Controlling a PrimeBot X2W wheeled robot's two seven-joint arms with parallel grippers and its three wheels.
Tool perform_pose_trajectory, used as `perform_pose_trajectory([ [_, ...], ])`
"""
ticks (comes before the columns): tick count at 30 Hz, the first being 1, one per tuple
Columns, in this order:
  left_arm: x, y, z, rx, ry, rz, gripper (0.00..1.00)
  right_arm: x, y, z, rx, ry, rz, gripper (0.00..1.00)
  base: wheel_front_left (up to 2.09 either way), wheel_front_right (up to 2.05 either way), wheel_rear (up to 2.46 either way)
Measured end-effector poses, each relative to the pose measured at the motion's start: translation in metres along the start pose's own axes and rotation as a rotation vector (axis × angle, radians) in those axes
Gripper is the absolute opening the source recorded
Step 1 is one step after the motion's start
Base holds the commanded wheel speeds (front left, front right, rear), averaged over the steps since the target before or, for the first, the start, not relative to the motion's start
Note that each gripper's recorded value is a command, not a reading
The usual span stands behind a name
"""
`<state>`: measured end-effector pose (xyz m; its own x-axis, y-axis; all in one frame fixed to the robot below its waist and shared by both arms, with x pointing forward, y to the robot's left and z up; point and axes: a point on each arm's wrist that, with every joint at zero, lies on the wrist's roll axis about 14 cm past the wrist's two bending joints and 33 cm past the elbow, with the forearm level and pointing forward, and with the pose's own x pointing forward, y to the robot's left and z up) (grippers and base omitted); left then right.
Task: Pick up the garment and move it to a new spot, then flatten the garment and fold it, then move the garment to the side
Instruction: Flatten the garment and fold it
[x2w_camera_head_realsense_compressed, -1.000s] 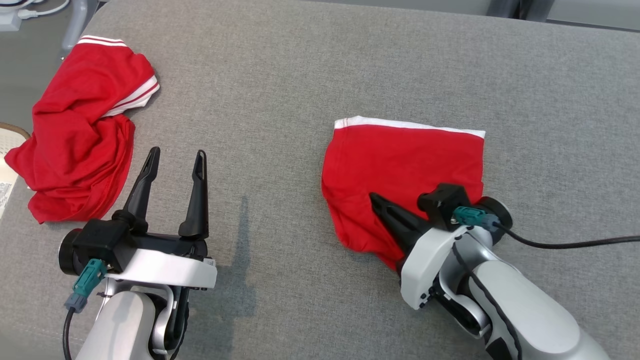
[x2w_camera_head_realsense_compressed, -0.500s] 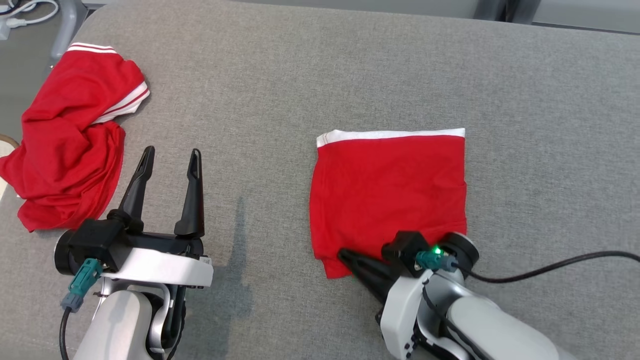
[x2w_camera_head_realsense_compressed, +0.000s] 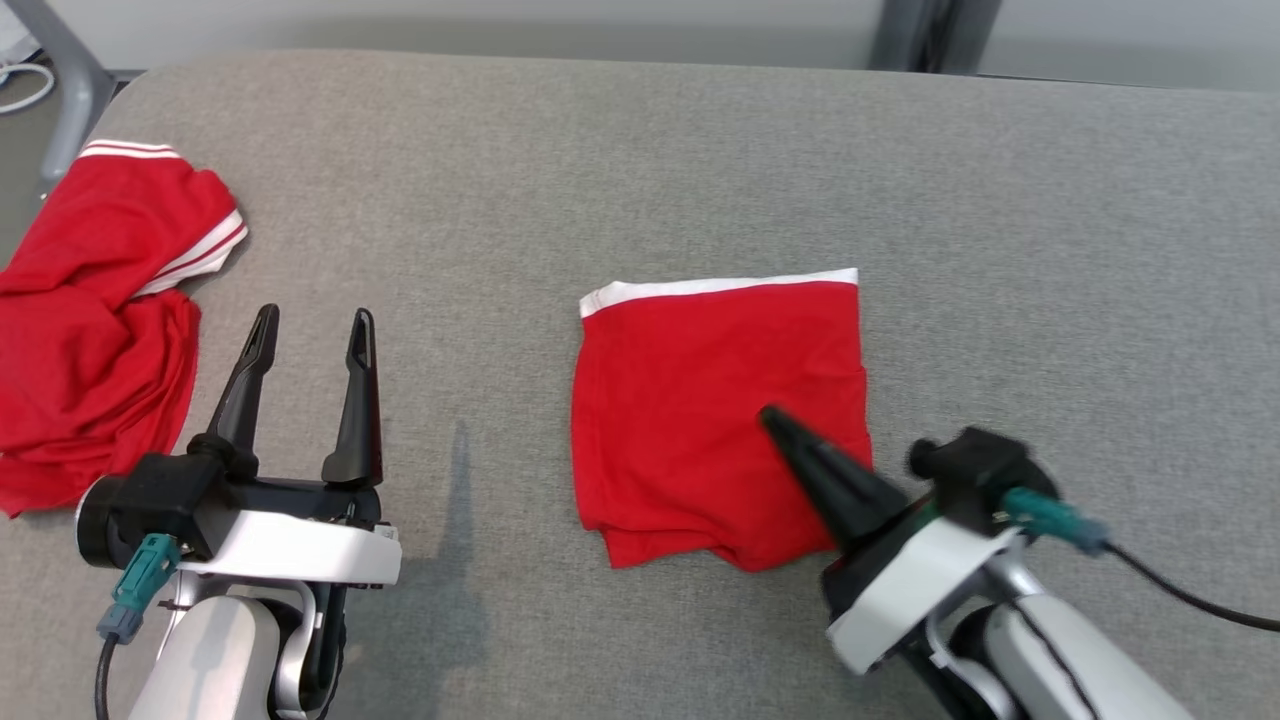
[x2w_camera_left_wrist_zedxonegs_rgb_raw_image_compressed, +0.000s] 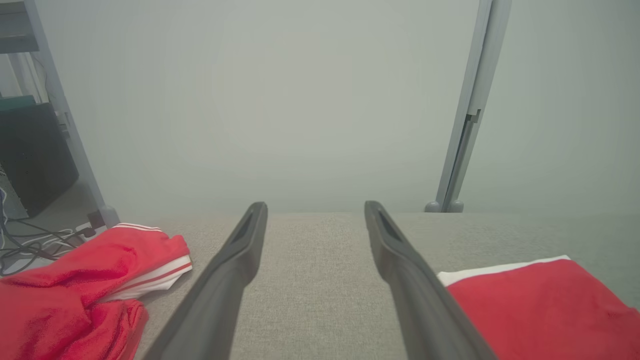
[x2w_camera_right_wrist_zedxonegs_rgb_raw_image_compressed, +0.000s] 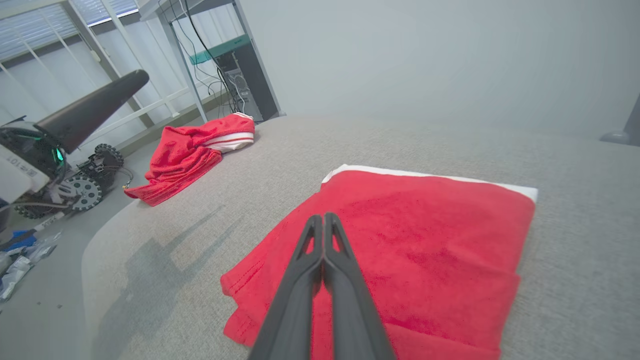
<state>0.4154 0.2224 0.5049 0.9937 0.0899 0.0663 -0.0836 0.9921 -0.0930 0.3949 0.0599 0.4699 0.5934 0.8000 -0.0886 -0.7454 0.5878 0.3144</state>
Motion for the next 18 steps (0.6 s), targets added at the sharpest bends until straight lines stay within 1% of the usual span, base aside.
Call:
perform_pose_trajectory([
  [5, 0.005, -0.011, 0.007, -0.005, -0.017, -0.032, 1.00, -0.027, -0.047, 0.046, -0.010, -0.169, -0.207, 0.00, 0.00, 0.00, 0.00],
  [11, 0.007, -0.022, 0.014, -0.002, -0.034, -0.077, 1.00, -0.075, -0.092, 0.087, -0.038, -0.332, -0.433, 0.00, 0.00, 0.00, 0.00],
  [12, 0.007, -0.024, 0.015, -0.003, -0.037, -0.085, 1.00, -0.083, -0.098, 0.092, -0.044, -0.350, -0.465, 0.35, 0.00, 0.00, 0.00],
  [13, 0.006, -0.027, 0.015, -0.004, -0.032, -0.093, 1.00, -0.092, -0.104, 0.095, -0.049, -0.367, -0.500, 0.68, 0.00, 0.00, 0.00],
  [14, 0.006, -0.031, 0.017, -0.007, -0.036, -0.108, 1.00, -0.107, -0.114, 0.100, -0.061, -0.391, -0.557, 1.00, 0.00, 0.00, 0.00],
  [18, 0.001, -0.037, 0.019, -0.009, -0.034, -0.129, 1.00, -0.129, -0.124, 0.102, -0.075, -0.403, -0.634, 1.00, 0.00, 0.00, 0.00],
])
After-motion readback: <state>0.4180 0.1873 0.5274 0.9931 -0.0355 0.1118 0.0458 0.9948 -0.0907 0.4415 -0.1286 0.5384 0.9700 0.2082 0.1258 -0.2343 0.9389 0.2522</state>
